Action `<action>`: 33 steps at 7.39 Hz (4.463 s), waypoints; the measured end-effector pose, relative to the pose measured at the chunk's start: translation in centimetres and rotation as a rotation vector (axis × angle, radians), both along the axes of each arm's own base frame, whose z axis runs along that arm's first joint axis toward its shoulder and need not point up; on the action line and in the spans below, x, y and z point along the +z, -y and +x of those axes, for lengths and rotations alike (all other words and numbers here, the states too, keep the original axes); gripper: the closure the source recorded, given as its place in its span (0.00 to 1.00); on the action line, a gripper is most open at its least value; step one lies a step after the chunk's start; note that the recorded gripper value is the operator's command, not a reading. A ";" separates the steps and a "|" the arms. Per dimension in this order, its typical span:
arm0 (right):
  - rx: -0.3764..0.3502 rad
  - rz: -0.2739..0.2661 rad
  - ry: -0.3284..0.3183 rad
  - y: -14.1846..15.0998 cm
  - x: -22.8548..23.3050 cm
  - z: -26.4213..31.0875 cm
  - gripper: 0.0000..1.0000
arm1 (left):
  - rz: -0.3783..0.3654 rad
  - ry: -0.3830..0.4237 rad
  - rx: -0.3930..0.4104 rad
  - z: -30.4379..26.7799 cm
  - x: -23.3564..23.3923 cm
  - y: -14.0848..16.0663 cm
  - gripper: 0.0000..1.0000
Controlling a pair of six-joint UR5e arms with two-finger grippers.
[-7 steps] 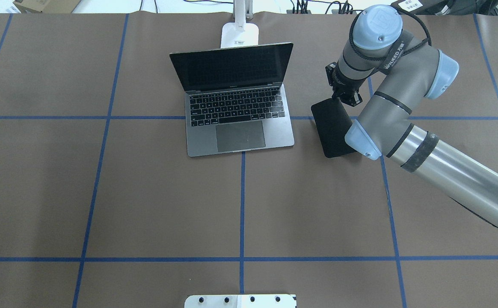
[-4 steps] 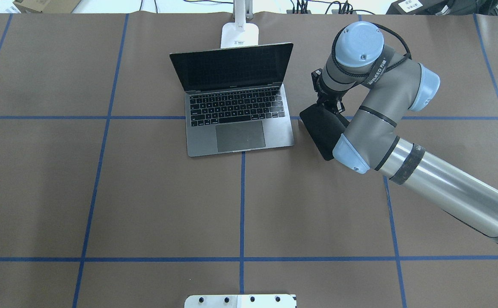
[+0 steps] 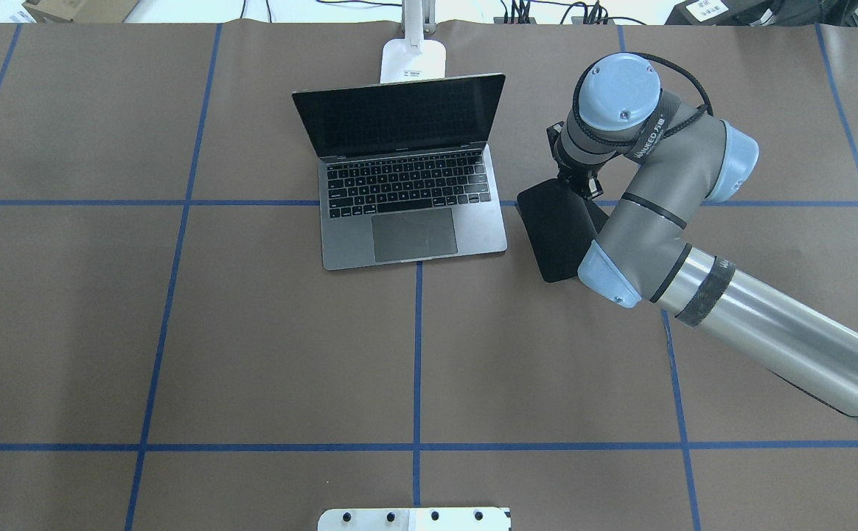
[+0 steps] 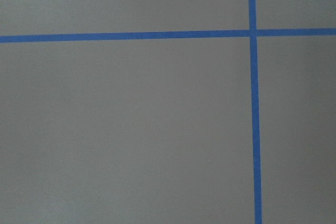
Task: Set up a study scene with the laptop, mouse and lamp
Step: 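Lower the mouse pad flat onto the table beside the laptop, then open the right gripper and withdraw the right arm away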
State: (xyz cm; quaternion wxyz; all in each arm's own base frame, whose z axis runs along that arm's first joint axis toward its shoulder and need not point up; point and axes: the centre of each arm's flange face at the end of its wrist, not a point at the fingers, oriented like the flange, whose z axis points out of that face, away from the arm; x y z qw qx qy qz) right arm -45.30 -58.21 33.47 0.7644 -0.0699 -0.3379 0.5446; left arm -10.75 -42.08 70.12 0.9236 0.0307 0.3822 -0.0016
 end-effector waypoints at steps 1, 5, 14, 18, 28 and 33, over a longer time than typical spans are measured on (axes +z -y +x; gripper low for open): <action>0.022 -0.002 -0.038 0.3 0.6 0.4 1.00 | 0.001 0.000 0.000 0.0 0.0 0.0 0.00; 0.074 -0.013 -0.114 1.1 1.2 1.3 1.00 | 0.003 0.000 0.000 0.0 -0.1 0.1 0.00; 0.058 0.010 -0.024 -2.7 -1.9 -5.2 0.00 | -0.002 0.000 0.000 0.0 0.1 0.0 0.00; -0.074 0.120 -0.092 -1.3 -0.1 -2.0 0.00 | -0.003 0.000 0.000 0.0 0.2 0.0 0.00; -0.936 0.642 -0.293 -1.1 12.5 24.8 0.00 | 0.185 -0.060 0.036 1.6 -8.6 2.7 0.00; -1.045 0.662 -0.288 -3.8 18.7 32.0 0.00 | 0.175 -0.097 0.010 8.8 -6.8 -2.7 0.00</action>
